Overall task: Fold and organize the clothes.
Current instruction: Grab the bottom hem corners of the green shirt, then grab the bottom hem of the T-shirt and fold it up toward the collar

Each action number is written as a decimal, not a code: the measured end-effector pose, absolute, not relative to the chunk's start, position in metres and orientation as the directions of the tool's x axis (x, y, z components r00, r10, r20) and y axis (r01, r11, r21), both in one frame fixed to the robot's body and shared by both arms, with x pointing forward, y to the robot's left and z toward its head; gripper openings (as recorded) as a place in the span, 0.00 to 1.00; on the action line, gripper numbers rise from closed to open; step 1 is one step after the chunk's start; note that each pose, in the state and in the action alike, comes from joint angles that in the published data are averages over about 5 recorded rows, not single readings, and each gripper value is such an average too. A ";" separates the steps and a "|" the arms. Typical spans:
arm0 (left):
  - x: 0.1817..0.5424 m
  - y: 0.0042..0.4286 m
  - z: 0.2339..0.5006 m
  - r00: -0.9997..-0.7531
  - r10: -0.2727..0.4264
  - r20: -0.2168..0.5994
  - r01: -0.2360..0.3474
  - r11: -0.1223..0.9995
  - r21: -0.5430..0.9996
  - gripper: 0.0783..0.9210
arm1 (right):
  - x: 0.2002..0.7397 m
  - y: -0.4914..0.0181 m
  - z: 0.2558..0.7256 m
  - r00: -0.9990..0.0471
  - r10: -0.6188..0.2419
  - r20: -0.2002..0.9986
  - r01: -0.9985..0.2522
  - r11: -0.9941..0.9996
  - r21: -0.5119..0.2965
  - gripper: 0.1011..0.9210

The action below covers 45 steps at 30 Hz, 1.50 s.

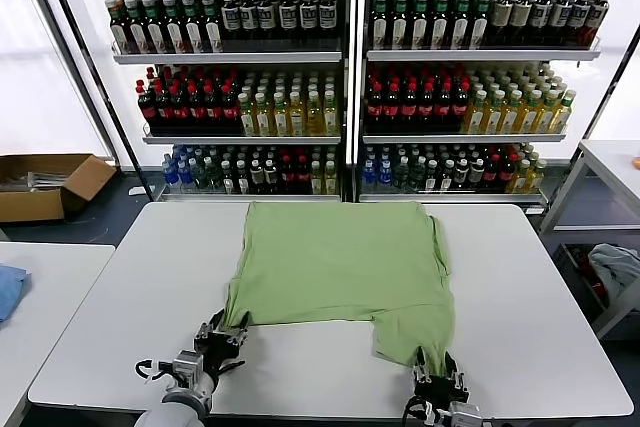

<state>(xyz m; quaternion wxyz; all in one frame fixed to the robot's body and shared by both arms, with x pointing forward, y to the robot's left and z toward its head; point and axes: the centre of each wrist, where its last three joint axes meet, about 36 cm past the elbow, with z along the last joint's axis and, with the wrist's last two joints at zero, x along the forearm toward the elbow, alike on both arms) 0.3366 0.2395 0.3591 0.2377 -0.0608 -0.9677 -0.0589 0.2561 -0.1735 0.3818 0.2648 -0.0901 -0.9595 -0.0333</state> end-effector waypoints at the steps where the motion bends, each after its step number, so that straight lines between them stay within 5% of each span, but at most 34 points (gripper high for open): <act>1: 0.336 0.239 0.359 -0.879 0.091 0.468 0.147 0.986 0.084 0.42 | 0.256 -0.174 0.382 -0.844 0.153 0.513 0.189 0.982 0.017 0.22; 7: 0.332 0.238 0.356 -0.876 0.095 0.474 0.149 0.986 0.078 0.19 | 0.256 -0.177 0.380 -0.853 0.144 0.501 0.177 0.984 0.019 0.04; 14: 0.330 0.236 0.356 -0.885 0.097 0.456 0.143 0.988 0.066 0.01 | 0.258 -0.180 0.387 -0.880 0.125 0.459 0.154 0.988 0.027 0.02; 29: 0.353 0.226 0.381 -0.956 0.152 0.251 0.153 0.988 -0.015 0.01 | 0.300 -0.198 0.432 -0.965 0.108 0.239 0.110 0.994 -0.002 0.02; 45: 0.424 0.224 0.385 -0.968 0.176 0.180 0.175 0.984 -0.017 0.01 | 0.405 -0.217 0.431 -0.988 0.118 0.098 0.105 0.986 -0.127 0.02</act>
